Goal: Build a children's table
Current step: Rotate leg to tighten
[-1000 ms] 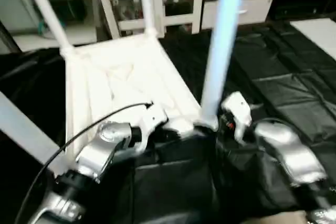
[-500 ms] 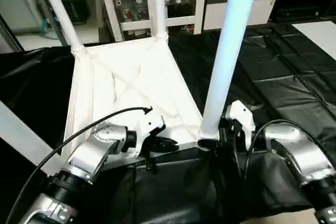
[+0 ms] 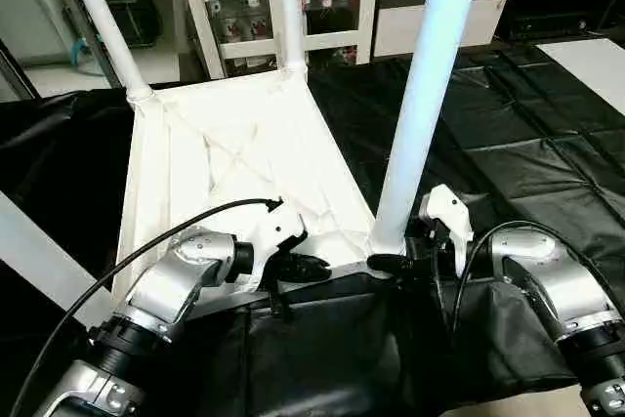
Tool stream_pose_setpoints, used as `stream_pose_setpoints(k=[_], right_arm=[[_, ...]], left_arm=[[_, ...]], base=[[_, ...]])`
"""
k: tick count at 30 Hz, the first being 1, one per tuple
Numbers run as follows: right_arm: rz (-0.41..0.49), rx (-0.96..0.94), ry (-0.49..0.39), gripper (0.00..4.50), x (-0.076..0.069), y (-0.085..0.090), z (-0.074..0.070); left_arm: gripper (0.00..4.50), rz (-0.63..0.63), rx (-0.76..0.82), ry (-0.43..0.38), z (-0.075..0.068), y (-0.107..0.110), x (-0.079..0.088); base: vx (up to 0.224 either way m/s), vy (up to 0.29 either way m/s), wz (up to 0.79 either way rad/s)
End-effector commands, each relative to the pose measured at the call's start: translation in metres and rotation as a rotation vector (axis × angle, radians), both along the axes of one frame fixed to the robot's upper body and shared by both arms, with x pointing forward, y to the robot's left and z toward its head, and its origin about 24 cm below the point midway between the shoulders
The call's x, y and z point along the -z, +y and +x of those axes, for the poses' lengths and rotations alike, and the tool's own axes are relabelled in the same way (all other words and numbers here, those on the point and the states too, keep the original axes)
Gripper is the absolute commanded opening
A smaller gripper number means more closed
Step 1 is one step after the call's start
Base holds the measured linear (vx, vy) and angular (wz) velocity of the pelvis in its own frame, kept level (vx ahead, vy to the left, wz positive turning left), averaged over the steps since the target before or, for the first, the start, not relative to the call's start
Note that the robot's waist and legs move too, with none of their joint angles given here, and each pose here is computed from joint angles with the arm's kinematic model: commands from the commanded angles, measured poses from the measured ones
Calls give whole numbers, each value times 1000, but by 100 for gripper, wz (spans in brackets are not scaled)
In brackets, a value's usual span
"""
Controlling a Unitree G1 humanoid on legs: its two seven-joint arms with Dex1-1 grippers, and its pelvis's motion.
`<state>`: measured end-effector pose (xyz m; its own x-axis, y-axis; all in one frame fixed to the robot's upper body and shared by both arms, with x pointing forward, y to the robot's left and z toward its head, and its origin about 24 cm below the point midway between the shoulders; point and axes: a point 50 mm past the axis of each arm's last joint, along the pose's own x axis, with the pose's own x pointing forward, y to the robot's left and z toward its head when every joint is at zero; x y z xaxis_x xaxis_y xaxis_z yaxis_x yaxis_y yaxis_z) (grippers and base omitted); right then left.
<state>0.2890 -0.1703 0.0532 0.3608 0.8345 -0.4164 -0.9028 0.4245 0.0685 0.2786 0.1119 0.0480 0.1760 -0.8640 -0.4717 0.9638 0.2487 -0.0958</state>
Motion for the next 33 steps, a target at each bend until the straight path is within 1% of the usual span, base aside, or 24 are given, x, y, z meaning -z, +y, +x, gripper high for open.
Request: stream_pose_setpoints(k=[1, 3, 5, 6, 8, 10, 11, 12, 13, 14, 15, 17, 18, 19, 20, 22, 23, 26, 29, 30, 31, 33], right_arm=[[25, -12, 8, 301, 2, 9, 3], [37, 71, -21, 301, 2, 11, 11], [73, 232, -52, 300, 4, 14, 24], [81, 266, -55, 300, 4, 15, 26], [137, 391, -53, 297, 8, 21, 33], [162, 507, -61, 297, 12, 27, 39], [157, 578, -68, 297, 14, 29, 43], [157, 578, -68, 297, 14, 29, 43], [113, 706, -91, 297, 19, 36, 50], [107, 757, -87, 297, 21, 40, 52], [107, 785, -83, 297, 22, 43, 54], [61, 849, -107, 296, 24, 53, 59], [36, 885, -120, 295, 25, 56, 61], [21, 911, -128, 282, 25, 59, 62], [23, 946, -117, 276, 25, 63, 64], [18, 992, -109, 274, 24, 69, 66], [18, 992, -109, 274, 24, 69, 66], [-9, 1057, -151, 273, 21, 79, 69], [78, 1027, -123, 273, 18, 88, 71], [117, 968, -155, 273, 12, 91, 71], [139, 925, -182, 308, 9, 93, 71], [188, 875, -209, 342, 3, 91, 68]], left_arm=[[0, 15, 46, -5, -4, -7, 0], [0, 10, 24, -5, -2, -5, 0], [0, -15, -31, -10, 4, -7, 0], [0, -20, -43, -12, 6, -8, 0], [0, -20, -122, -21, 14, -11, 4], [0, -13, -177, -34, 20, -16, 8], [0, -3, -213, -47, 24, -20, 9], [0, -3, -213, -47, 24, -20, 9], [0, 27, -329, -77, 35, -27, 10], [0, 40, -373, -87, 40, -31, 10], [0, 48, -397, -91, 42, -33, 11], [0, 52, -488, -108, 51, -40, 10], [0, 61, -529, -131, 54, -42, 10], [0, 68, -555, -148, 57, -44, 10], [0, 70, -578, -165, 60, -46, 9], [0, 71, -614, -196, 64, -50, 7], [0, 71, -614, -196, 64, -50, 7], [0, 74, -656, -236, 69, -54, 6], [0, 66, -650, -244, 70, -55, 5], [0, 67, -641, -247, 69, -53, 4], [0, 69, -634, -250, 69, -52, 5], [0, 64, -602, -242, 66, -48, 6]], base=[[0, 0, 0], [0, 0, 0], [0, 0, 0], [0, 0, 0], [0, 0, 0], [0, 0, 0], [0, 0, 0], [0, 0, 0], [0, 0, 0], [0, 0, 0], [0, 0, 0], [0, 0, 0], [0, 0, 0], [0, 0, 0], [0, 0, 0], [0, 0, 0], [0, 0, 0], [0, 0, 0], [0, 0, 0], [0, 0, 0], [0, 0, 0], [0, 0, 0]])
